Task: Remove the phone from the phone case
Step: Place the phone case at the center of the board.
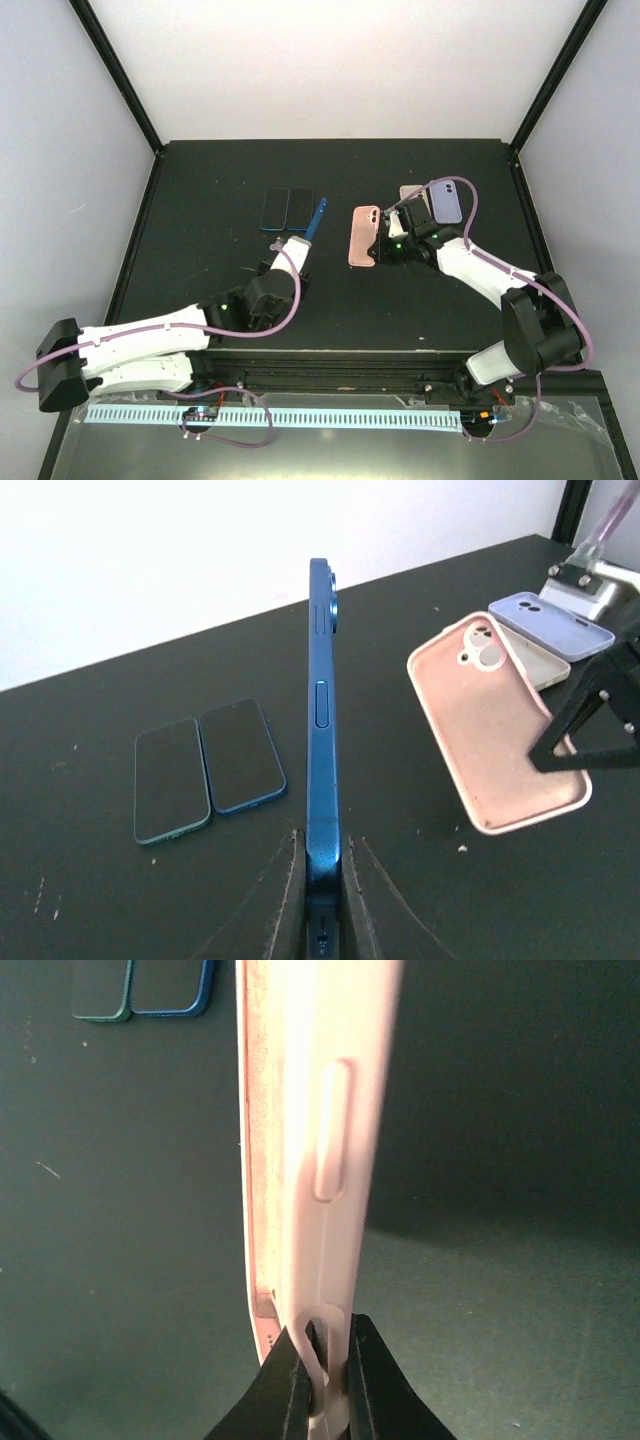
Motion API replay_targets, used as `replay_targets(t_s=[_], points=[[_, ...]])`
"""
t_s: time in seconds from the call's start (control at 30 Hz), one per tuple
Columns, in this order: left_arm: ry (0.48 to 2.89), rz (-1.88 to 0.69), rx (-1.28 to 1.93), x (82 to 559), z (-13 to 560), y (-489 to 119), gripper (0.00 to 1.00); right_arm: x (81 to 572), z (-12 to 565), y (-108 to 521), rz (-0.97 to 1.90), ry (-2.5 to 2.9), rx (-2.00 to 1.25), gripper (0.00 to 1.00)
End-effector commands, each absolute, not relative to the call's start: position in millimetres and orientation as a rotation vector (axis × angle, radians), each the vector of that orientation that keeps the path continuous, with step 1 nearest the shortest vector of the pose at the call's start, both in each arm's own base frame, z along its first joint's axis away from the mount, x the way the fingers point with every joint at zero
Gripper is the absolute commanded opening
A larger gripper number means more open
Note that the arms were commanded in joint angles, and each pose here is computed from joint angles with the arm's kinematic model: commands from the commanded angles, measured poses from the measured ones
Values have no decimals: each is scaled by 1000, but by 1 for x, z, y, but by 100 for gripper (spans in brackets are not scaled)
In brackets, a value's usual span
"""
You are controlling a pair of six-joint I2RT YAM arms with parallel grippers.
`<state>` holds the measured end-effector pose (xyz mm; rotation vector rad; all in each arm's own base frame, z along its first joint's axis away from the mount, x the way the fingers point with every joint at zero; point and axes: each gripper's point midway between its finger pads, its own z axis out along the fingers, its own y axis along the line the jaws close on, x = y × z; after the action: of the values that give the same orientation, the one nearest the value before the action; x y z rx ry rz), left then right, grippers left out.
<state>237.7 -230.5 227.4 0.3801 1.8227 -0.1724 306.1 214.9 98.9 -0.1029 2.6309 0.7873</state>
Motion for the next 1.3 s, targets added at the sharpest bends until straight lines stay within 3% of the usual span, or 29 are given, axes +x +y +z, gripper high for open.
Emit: replay_targets(t_s=[0.0,0.23,0.33,0.67,0.9,1.07,1.27], points=[[1842,-197,278,233,227,-208,2,327,106,205,654,2584,-215,1],[1898,-166,268,227,206,-193,2,393,112,184,754,2621,-480,1],[1926,-144,277,225,199,-189,2,417,104,166,796,2656,-427,1],[1960,-44,278,226,186,-178,2,447,52,151,722,2830,-473,5],[2003,116,326,232,167,-177,2,445,40,135,628,2867,-401,39],[2039,196,365,237,156,-181,2,421,96,133,657,2707,-424,46],[2110,260,510,248,144,-197,2,361,168,162,951,2455,-564,48]])
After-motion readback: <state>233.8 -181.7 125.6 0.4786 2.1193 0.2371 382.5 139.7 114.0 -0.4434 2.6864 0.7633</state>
